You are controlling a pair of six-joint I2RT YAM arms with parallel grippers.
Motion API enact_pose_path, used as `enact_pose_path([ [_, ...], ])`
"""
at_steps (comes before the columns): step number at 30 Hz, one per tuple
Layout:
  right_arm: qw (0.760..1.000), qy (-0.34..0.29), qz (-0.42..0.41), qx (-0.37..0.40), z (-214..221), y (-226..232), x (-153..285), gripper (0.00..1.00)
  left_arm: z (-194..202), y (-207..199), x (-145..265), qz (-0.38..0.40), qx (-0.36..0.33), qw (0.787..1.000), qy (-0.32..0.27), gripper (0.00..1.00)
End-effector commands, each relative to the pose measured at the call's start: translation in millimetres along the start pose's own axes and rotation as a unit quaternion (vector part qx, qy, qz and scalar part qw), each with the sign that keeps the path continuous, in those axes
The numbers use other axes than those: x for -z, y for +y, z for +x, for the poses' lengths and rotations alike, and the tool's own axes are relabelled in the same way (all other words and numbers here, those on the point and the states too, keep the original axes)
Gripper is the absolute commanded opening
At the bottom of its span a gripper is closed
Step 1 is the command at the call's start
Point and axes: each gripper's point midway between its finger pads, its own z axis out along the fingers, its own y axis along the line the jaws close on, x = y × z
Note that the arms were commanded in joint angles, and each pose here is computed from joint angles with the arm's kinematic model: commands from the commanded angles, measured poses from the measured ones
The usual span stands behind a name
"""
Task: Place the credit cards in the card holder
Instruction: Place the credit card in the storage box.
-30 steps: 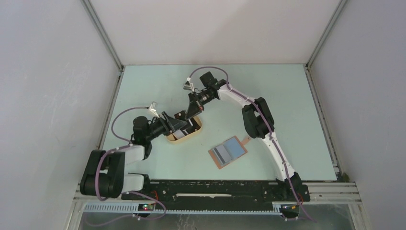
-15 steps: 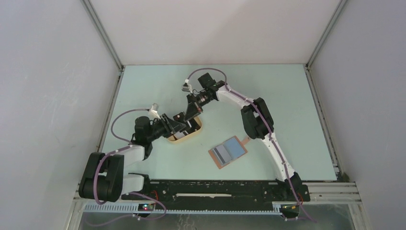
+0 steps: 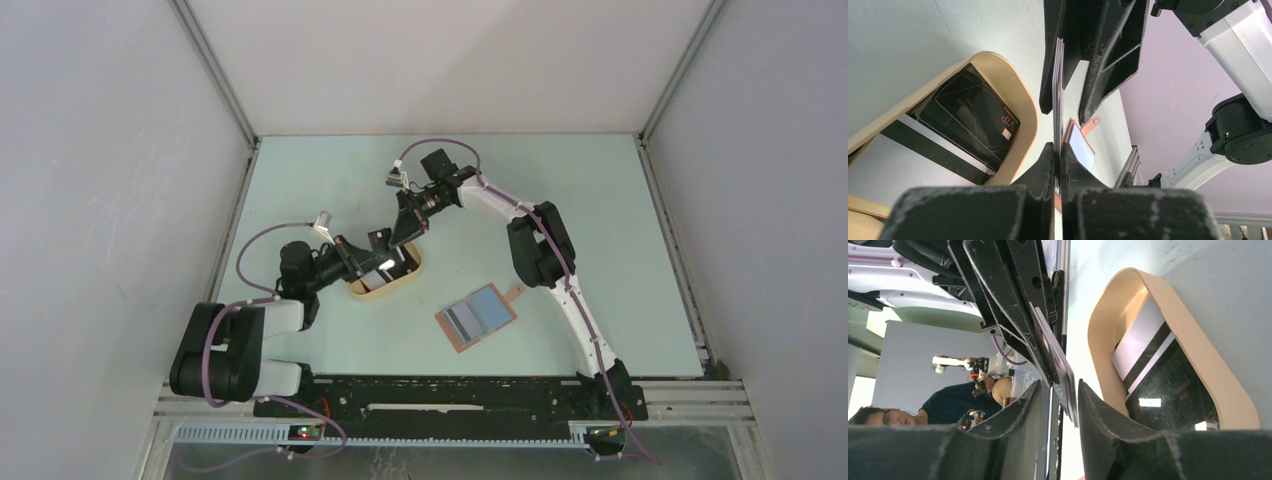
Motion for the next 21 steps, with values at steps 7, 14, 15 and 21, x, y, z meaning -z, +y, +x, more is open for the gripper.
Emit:
enact_pose_path([
  [7,0.999,-0.013,-0.015,0.048,-13.2,33.0,19.8,0.40,-15.6,-13.5,1.6,0.040,-0.029,0.999,-0.009,0.00],
  [14,0.999,-0.021,0.006,0.044,-15.7,21.9,25.2,0.30,-13.6,-14.0,4.6,0.052,-0.026,0.998,-0.009,0.00],
  [15,0.999,-0.021,0.009,0.041,-15.5,20.0,25.1,0.30,-13.6,-14.4,4.9,0.053,-0.026,0.998,-0.009,0.00],
  [21,0.999,-0.023,0.020,0.043,-16.5,17.0,25.3,0.29,-13.4,-17.7,5.7,0.063,-0.026,0.998,-0.008,0.00],
])
